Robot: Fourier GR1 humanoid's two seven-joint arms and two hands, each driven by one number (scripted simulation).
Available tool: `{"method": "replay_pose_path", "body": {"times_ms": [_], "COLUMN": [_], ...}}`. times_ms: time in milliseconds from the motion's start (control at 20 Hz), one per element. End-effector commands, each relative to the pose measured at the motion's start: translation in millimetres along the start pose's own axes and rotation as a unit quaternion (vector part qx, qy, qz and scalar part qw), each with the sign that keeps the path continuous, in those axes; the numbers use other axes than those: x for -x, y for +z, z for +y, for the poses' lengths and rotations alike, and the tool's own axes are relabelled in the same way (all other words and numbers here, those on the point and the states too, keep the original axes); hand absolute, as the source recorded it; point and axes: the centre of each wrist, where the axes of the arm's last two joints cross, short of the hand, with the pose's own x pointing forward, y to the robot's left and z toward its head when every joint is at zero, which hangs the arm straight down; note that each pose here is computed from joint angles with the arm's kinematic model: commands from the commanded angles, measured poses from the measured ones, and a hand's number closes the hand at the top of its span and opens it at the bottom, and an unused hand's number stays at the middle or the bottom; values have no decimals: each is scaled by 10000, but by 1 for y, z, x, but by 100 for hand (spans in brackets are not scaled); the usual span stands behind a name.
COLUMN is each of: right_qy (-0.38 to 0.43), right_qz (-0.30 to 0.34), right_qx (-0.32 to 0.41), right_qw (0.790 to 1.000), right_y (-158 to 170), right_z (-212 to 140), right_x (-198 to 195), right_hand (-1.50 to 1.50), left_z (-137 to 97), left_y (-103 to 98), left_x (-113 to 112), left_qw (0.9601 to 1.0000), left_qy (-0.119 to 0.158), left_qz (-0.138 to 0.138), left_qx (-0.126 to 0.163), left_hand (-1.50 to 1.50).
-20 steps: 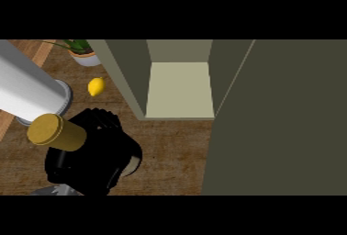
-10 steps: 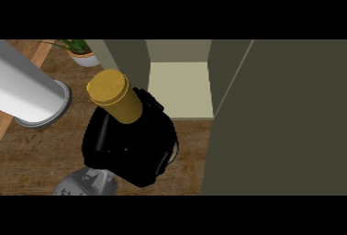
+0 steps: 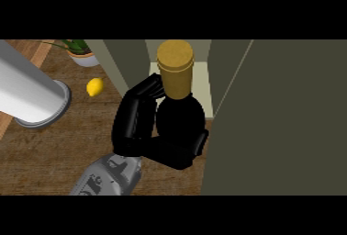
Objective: Pick up the wine, place it into the cabinet and close the cabinet
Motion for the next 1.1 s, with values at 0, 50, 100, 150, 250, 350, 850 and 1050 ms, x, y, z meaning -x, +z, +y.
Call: {"method": "replay_pose_path", "body": {"times_ms": [0,50,100,150,250,350,850,1050], "right_qy": [-132,-183,-268,-199,-171,-126,-156,-82], "right_qz": [-197,-284,-240,-273,-116,-242,-291,-190], "right_qx": [-190,-156,-103,-99,-135,-135,-140,-115], "right_qw": [9995,9993,9993,9994,9997,9995,9994,9997], "right_y": [21,11,7,20,14,25,10,10], "right_z": [-4,5,0,3,0,5,-4,4], "right_x": [-18,-17,-20,-13,-11,-22,-27,-20], "right_hand": [-150,-150,-150,-150,-150,-150,-150,-150], "left_z": [-14,-13,-16,-6,-6,-24,-20,3], "left_y": [-13,-24,-26,-30,-24,-28,-23,-24], "left_x": [6,-1,-11,4,3,9,41,54], "left_qw": [9999,9999,9998,9996,9995,9985,9988,9979], "left_qy": [-90,-79,-110,-229,-268,-464,-67,-35], "left_qz": [-42,52,-69,-65,-2,-149,-22,39], "left_qx": [-136,-139,-130,-139,-142,-233,-482,-641], "left_hand": [150,150,150,150,150,150,150,150]}}
